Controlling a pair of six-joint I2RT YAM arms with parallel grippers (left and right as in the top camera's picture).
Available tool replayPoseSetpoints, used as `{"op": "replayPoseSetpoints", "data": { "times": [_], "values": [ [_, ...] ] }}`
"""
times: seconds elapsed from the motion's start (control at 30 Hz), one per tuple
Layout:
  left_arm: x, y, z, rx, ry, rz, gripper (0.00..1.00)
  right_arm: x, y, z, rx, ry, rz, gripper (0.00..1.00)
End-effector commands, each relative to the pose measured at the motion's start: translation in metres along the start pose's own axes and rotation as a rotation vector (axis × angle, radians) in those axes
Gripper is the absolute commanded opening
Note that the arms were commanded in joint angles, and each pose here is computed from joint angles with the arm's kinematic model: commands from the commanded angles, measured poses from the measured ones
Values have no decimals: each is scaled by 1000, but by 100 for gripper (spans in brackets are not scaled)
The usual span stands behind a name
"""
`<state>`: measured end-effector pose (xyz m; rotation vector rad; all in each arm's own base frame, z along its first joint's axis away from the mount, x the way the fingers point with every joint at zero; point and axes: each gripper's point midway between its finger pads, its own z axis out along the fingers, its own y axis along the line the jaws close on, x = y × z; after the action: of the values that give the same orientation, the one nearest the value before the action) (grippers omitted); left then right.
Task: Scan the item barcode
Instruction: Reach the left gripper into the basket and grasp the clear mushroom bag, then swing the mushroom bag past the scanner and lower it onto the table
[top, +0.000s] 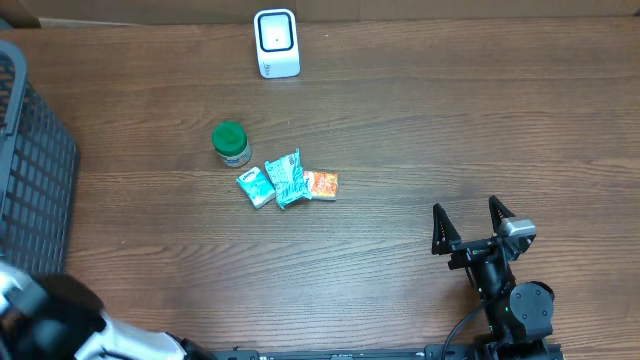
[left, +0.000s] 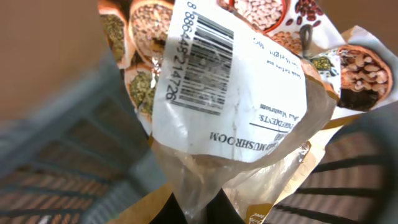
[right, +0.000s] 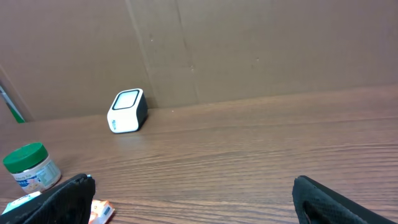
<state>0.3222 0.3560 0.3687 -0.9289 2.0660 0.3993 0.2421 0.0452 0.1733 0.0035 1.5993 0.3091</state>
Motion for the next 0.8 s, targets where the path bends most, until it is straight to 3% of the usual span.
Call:
{"op": "replayPoseSetpoints", "data": {
  "times": [0.0,0.2,0.33,0.77],
  "values": [
    [-20,-34,-74,157,-114,-77,4,3,-2,0,8,0,-4,100],
    [5,-99,-147,370,-87,-52,4,3,-2,0,8,0,-4,100],
    [52,-157,-166,524,90,-9,4,3,-2,0,8,-1,-4,100],
    [195,-297,-195,767,518,224,4,3,-2,0,8,0,-4,100]
  ]
}}
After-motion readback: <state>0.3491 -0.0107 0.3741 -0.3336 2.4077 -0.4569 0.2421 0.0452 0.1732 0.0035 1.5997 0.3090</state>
